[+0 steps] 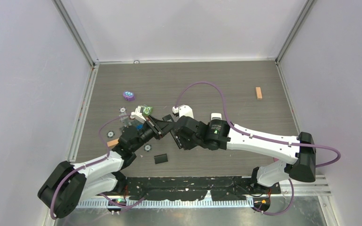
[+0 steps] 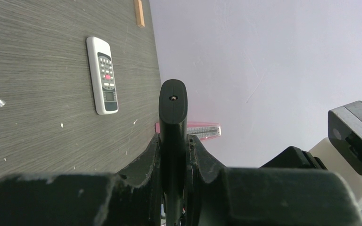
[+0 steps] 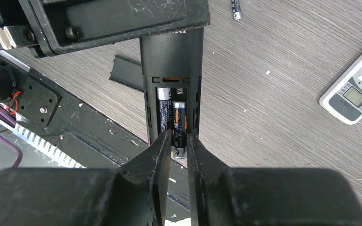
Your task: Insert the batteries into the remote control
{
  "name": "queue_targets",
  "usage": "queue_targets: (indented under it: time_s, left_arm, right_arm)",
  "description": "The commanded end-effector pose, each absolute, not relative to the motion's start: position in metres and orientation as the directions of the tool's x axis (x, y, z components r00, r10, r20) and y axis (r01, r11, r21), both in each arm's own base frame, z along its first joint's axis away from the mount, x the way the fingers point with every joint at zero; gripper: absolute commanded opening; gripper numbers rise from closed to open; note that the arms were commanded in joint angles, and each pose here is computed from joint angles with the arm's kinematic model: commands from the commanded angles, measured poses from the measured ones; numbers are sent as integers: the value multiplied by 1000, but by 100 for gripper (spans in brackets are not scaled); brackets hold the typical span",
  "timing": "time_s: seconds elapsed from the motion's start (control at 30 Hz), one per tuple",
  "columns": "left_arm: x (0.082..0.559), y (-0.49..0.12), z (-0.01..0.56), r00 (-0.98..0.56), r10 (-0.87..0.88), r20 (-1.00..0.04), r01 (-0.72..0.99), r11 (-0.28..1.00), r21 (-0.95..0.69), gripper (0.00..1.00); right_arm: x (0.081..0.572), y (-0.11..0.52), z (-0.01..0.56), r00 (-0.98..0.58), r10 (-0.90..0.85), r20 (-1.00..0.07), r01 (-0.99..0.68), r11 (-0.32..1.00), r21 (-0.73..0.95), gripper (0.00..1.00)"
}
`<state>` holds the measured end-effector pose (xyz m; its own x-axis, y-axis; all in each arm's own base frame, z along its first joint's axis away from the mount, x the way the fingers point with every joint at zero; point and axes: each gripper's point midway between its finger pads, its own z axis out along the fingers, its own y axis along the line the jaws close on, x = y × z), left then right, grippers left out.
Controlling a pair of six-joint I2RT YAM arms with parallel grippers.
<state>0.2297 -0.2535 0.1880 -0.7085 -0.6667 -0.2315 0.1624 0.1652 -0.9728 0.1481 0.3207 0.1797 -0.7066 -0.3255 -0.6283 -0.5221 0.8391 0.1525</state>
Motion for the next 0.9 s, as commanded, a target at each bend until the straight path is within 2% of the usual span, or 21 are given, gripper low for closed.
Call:
queue_targets:
  time_s: [0.0, 0.1, 0.23, 0.43, 0.53, 0.73, 0.87]
  left_arm:
    - [228, -253, 207, -691, -679, -246, 228, 118, -967, 0]
    - [229, -253, 208, -690, -681, -246, 228, 117, -967, 0]
    - [227, -252, 207, -694, -683, -227, 213, 106, -971, 0]
    - [224, -252, 218, -714, -687, -135, 164, 24, -986, 0]
    - [221, -253, 230, -735, -677, -41, 113, -63, -992, 0]
    - [213, -258, 256, -770, -612, 179, -56, -215, -975, 0]
    - [210, -259, 272, -769, -583, 263, -114, -280, -953, 0]
  right_arm:
    - [153, 328, 204, -681, -273, -679, -521, 832, 188, 25]
    - [154, 325, 208, -690, -245, -682, -497, 845, 199, 31]
    - [154, 319, 227, -695, -156, -702, -453, 853, 260, 51]
    - [152, 307, 255, -682, 16, -731, -409, 821, 399, 57]
    - [150, 298, 270, -669, 122, -733, -391, 781, 486, 62]
    - [146, 292, 293, -640, 333, -693, -389, 637, 665, 64]
    - [141, 295, 303, -632, 347, -693, -428, 588, 686, 64]
